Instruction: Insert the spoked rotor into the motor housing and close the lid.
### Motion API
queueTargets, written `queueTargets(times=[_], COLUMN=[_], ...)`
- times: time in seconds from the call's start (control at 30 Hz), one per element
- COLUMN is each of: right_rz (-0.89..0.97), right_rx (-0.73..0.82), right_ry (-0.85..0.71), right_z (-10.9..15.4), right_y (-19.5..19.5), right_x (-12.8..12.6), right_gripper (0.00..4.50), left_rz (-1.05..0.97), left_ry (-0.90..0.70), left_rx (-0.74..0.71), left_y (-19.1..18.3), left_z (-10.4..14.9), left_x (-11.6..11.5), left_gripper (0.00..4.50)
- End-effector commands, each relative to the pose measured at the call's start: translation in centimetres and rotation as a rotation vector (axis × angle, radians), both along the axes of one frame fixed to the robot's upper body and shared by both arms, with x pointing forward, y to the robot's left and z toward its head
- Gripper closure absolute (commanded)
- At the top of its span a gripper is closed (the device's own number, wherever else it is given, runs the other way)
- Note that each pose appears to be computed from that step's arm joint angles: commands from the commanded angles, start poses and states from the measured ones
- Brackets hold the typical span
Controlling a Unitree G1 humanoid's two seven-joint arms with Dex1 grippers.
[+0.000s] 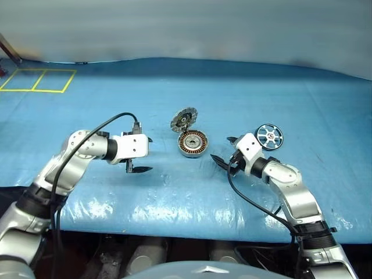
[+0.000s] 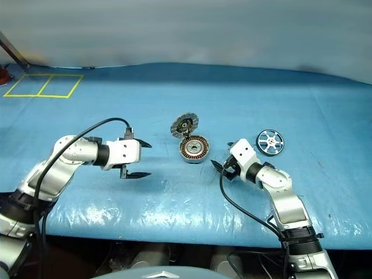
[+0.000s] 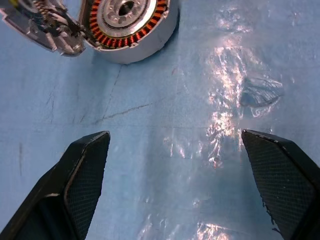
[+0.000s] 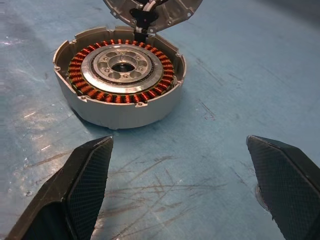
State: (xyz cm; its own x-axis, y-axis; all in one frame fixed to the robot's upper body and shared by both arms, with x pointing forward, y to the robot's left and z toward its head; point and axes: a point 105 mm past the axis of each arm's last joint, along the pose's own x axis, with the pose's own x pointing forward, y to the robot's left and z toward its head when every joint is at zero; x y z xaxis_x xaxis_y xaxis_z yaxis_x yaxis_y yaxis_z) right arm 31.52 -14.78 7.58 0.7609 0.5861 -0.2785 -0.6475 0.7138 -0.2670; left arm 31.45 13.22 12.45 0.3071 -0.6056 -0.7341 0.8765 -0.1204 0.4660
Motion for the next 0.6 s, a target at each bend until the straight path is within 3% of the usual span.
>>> queueTargets(times=[0.03, 0.2, 0.6], right_rz=[0.026, 0.040, 0.049], right_rx=[-0.012, -0.027, -0.048], right_ry=[-0.059, -0.056, -0.027], right_z=[1.9, 2.0, 1.7], right_y=[0.1, -0.1, -0.1], right_x=[0.1, -0.1, -1.0], right_gripper=[0.00, 0.00, 0.00], left_rz=[-0.146, -0.244, -0.316], left_ry=[-0.007, 0.004, 0.035], left_rx=[0.150, 0.275, 0.533], left_y=[-1.6, -3.9, -6.7], left_z=[1.4, 2.2, 0.3], left_x=[0.9, 2.3, 4.5], left_gripper=[0.02, 0.02, 0.02])
